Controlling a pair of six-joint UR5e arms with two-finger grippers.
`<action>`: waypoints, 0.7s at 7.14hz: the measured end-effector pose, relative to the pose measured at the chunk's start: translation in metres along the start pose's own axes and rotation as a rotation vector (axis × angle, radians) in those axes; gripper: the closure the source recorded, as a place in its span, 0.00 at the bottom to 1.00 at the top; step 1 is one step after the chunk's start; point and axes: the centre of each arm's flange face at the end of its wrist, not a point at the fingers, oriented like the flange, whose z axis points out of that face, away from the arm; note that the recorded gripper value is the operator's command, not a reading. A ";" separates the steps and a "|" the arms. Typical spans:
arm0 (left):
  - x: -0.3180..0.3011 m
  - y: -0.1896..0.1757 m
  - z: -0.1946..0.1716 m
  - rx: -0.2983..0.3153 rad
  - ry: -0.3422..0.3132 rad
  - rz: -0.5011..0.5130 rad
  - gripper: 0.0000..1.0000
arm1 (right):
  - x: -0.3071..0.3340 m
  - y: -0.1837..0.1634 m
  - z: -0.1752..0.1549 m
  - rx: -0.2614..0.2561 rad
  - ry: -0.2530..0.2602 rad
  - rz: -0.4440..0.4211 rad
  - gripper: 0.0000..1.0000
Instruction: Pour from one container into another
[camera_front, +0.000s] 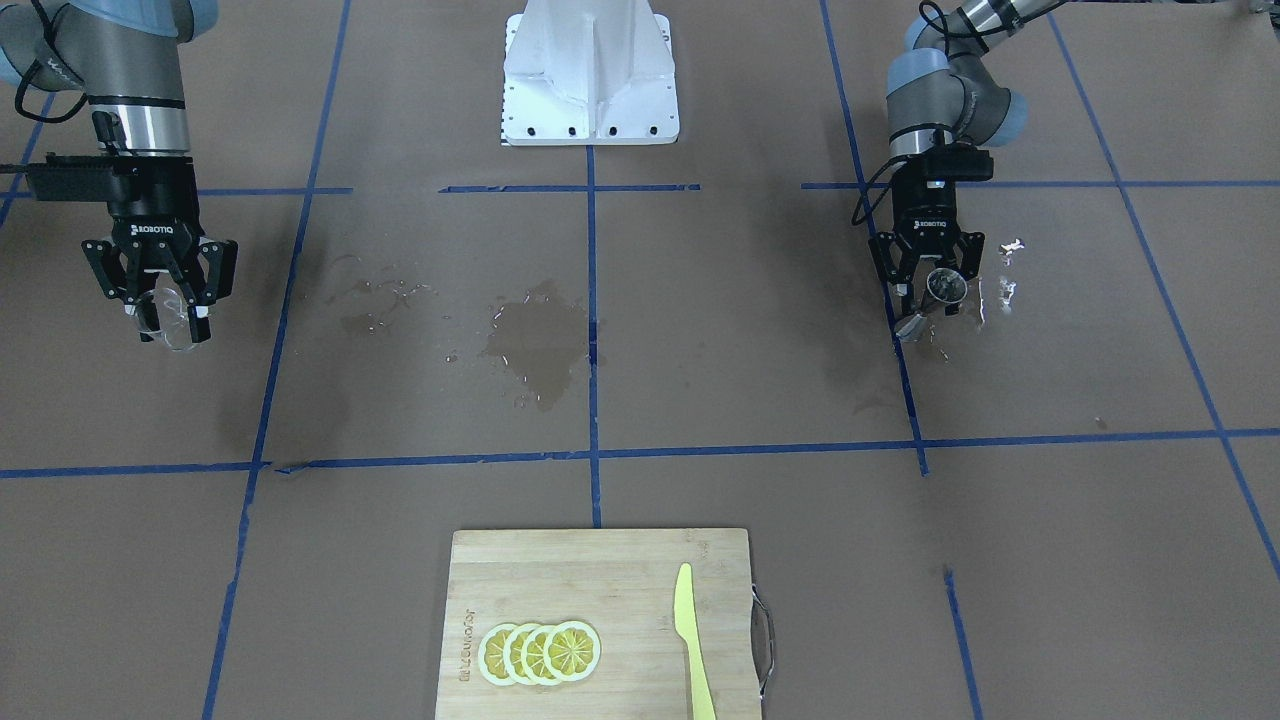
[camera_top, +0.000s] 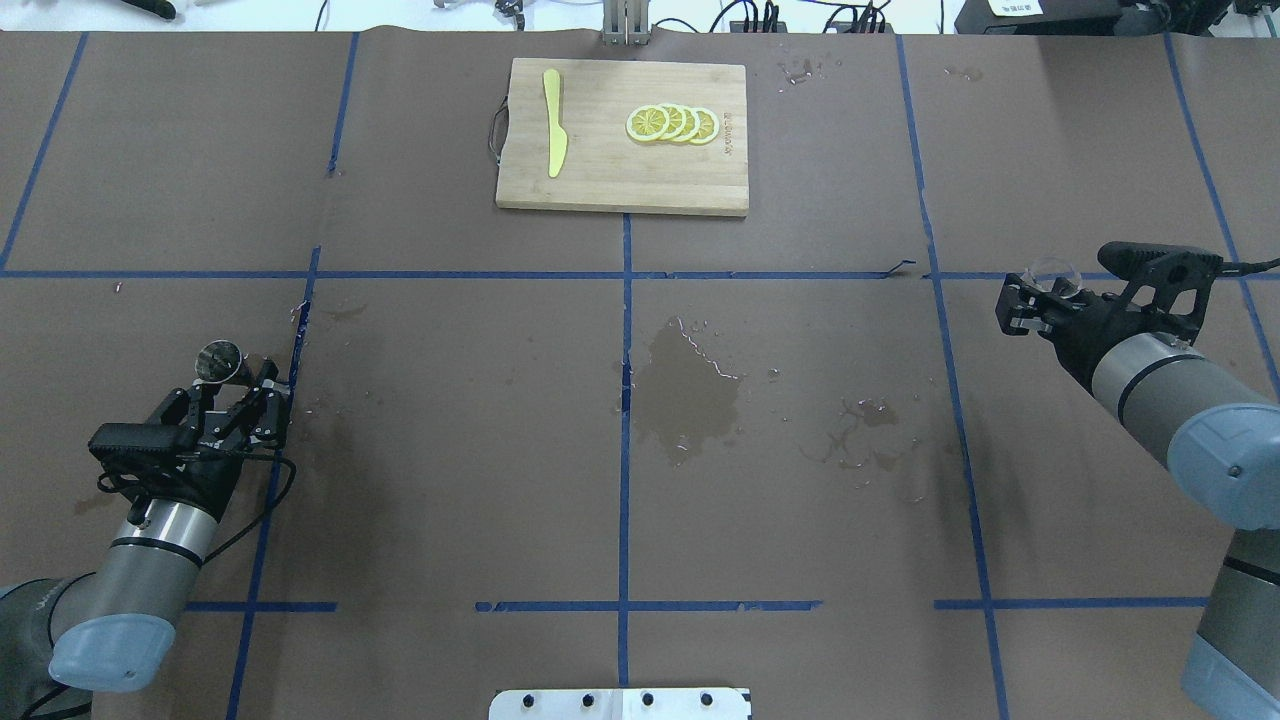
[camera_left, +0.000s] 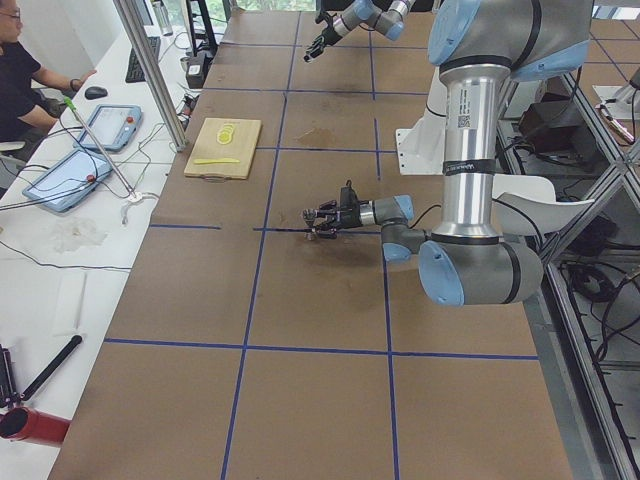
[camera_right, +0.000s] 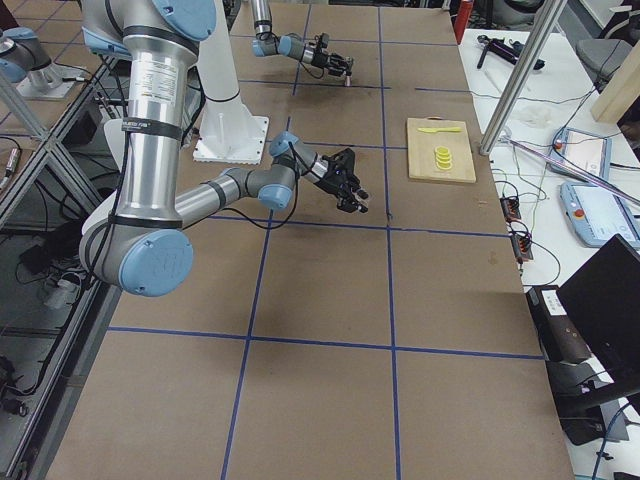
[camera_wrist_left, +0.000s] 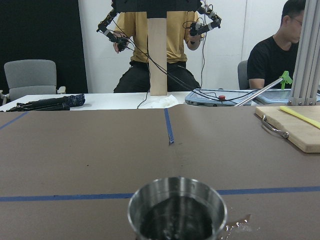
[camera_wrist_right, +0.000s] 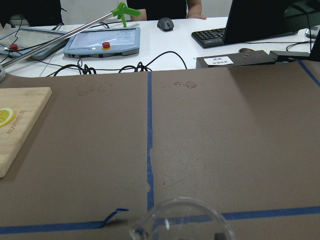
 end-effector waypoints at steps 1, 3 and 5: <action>0.001 0.000 0.000 -0.007 0.004 -0.001 0.00 | 0.000 0.002 0.001 0.003 0.002 -0.004 1.00; 0.007 -0.006 -0.004 -0.061 0.037 0.013 0.00 | -0.001 0.012 0.004 0.023 0.014 -0.018 1.00; 0.000 -0.015 -0.015 -0.183 0.099 0.066 0.00 | -0.005 0.020 0.005 0.045 0.015 -0.029 1.00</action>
